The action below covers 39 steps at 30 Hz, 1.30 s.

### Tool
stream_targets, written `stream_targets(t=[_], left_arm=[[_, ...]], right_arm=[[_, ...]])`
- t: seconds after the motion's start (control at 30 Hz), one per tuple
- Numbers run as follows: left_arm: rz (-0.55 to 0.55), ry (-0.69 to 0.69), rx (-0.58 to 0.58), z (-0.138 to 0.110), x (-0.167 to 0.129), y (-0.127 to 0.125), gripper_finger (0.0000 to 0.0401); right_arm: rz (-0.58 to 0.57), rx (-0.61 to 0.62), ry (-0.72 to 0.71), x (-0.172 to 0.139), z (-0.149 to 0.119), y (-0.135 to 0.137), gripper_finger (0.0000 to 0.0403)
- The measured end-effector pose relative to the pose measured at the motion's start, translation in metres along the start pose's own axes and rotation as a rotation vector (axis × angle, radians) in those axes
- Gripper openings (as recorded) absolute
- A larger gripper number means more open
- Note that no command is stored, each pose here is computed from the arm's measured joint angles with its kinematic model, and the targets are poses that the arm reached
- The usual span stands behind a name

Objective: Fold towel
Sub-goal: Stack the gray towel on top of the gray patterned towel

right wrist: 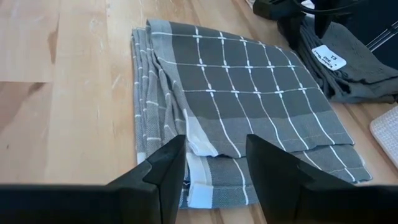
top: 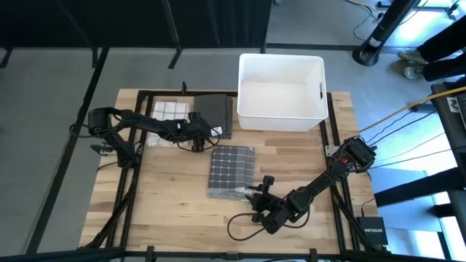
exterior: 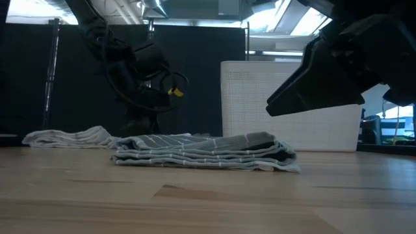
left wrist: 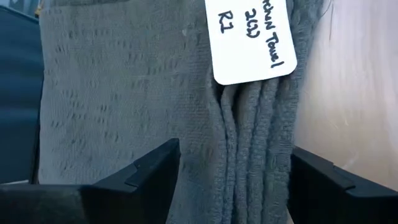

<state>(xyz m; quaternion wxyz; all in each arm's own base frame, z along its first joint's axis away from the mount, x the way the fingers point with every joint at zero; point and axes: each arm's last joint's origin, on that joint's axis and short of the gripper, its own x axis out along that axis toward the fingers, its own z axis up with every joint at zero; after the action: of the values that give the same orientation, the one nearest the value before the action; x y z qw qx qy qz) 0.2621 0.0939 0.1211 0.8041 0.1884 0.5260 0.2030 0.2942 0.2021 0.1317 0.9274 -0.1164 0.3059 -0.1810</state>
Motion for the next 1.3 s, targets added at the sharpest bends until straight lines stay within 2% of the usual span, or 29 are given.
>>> stream_targets(t=[0.13, 0.3, 0.6, 0.8, 0.93, 1.3], left_arm=[[-0.018, 0.001, 0.001, -0.001, 0.001, -0.001, 0.0225], [-0.050, 0.033, 0.018, -0.005, 0.012, -0.005, 0.0174], [-0.054, 0.011, -0.004, -0.004, 0.016, -0.007, 0.0022], [-0.050, -0.005, -0.060, -0.001, 0.007, -0.008, 0.0021], [-0.075, -0.017, -0.068, 0.005, -0.013, -0.009, 0.0019], [-0.112, -0.176, -0.143, 0.037, -0.074, -0.008, 0.0021]], right_arm=[[0.000, 0.000, 0.000, 0.000, 0.000, 0.000, 0.0172], [0.001, 0.002, -0.001, 0.000, 0.000, 0.000, 0.0172], [0.001, 0.002, -0.001, 0.000, 0.000, 0.000, 0.0172], [0.001, 0.007, -0.001, 0.000, 0.000, 0.000, 0.0172], [0.010, 0.018, 0.001, 0.000, 0.000, 0.000, 0.0172], [0.032, 0.033, -0.002, 0.000, 0.002, 0.002, 0.0172]])
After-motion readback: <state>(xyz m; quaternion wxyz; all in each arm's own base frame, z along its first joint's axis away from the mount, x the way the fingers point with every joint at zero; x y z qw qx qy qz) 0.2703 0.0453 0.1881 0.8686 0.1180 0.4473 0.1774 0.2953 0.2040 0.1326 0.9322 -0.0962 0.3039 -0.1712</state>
